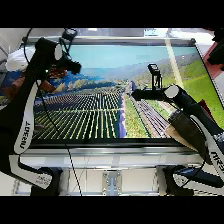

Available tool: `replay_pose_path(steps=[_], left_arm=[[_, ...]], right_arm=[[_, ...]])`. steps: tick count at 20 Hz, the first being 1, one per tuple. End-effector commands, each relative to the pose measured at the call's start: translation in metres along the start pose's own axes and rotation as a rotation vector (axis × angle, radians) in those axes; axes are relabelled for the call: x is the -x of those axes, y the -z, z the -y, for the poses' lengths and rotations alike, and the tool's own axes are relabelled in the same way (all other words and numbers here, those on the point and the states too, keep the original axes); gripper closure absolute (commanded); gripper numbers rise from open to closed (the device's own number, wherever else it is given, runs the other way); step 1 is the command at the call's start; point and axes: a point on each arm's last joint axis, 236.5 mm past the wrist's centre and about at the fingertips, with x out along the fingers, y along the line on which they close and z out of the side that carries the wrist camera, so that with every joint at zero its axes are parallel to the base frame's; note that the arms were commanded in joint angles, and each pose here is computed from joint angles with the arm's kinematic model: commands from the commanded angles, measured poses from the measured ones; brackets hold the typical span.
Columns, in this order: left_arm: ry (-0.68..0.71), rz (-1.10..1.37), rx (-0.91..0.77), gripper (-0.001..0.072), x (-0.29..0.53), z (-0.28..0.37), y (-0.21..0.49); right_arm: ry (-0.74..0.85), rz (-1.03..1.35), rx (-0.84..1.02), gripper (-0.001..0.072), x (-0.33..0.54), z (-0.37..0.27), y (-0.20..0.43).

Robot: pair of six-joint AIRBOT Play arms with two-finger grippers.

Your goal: Fold the shirts.

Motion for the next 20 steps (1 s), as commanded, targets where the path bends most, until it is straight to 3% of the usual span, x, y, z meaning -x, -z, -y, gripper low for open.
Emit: replay_pose_path(steps=[1, 4, 5, 6, 11, 13, 20], left_arm=[[-0.27, 0.126, 0.236, 0.015, -0.001, -0.117, -0.013], [-0.301, 0.126, 0.551, 0.0129, -0.009, -0.196, 0.023], [-0.309, 0.121, 0.636, 0.0053, -0.011, -0.223, 0.039], [-0.298, 0.109, 0.733, 0.0053, -0.014, -0.244, 0.057], [0.049, 0.094, 1.337, 0.0052, -0.049, -0.288, 0.114], [0.068, 0.034, 1.441, 0.0052, -0.063, -0.304, 0.152], [0.162, -0.246, 1.548, 0.0053, -0.122, -0.284, 0.241]], right_arm=[[0.013, -0.007, 0.018, 0.0374, 0.0, 0.003, 0.002], [0.027, -0.016, 0.038, 0.0374, 0.0, 0.006, 0.004], [0.034, -0.019, 0.047, 0.0374, 0.0, 0.008, 0.005], [0.037, -0.02, 0.051, 0.0373, 0.0, 0.009, 0.005], [0.038, -0.021, 0.053, 0.0373, 0.0, 0.009, 0.005], [0.038, -0.02, 0.049, 0.0373, 0.0, 0.009, 0.005], [0.049, 0.01, -0.105, 0.0373, 0.0, 0.012, -0.002]])
